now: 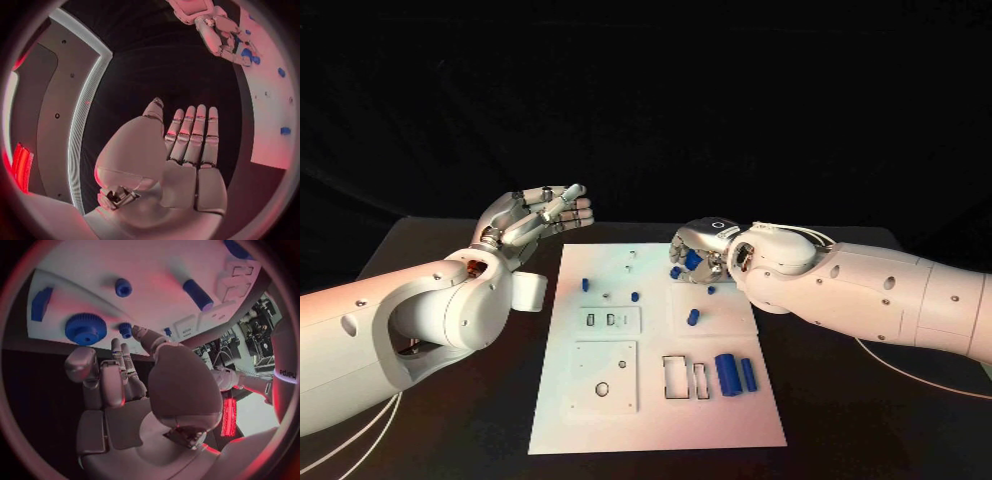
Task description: Assemble the parts on the task board
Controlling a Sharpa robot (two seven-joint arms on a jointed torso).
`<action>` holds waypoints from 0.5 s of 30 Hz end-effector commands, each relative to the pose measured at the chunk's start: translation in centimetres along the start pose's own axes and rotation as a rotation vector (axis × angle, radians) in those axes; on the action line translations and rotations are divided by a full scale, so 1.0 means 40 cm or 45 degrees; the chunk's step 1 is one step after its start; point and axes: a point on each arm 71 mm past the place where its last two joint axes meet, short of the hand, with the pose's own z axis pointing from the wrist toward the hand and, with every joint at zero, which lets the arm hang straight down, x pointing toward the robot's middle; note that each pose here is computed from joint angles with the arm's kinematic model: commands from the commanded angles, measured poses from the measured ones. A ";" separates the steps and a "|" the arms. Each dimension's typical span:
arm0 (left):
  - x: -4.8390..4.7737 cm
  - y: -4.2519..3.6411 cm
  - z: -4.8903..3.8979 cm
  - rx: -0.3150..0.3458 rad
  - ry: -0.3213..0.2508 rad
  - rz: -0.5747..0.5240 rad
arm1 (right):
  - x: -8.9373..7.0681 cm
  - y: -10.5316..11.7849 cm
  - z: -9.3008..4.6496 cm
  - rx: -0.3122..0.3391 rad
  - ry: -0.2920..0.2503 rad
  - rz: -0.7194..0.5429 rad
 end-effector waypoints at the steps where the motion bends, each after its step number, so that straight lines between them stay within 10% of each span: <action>1: 0.007 -0.005 0.000 0.010 0.026 -0.006 | 0.003 -0.001 0.002 0.018 0.006 -0.030; 15: 0.006 -0.006 0.000 0.007 0.026 -0.006 | 0.006 0.001 0.009 0.026 0.018 -0.013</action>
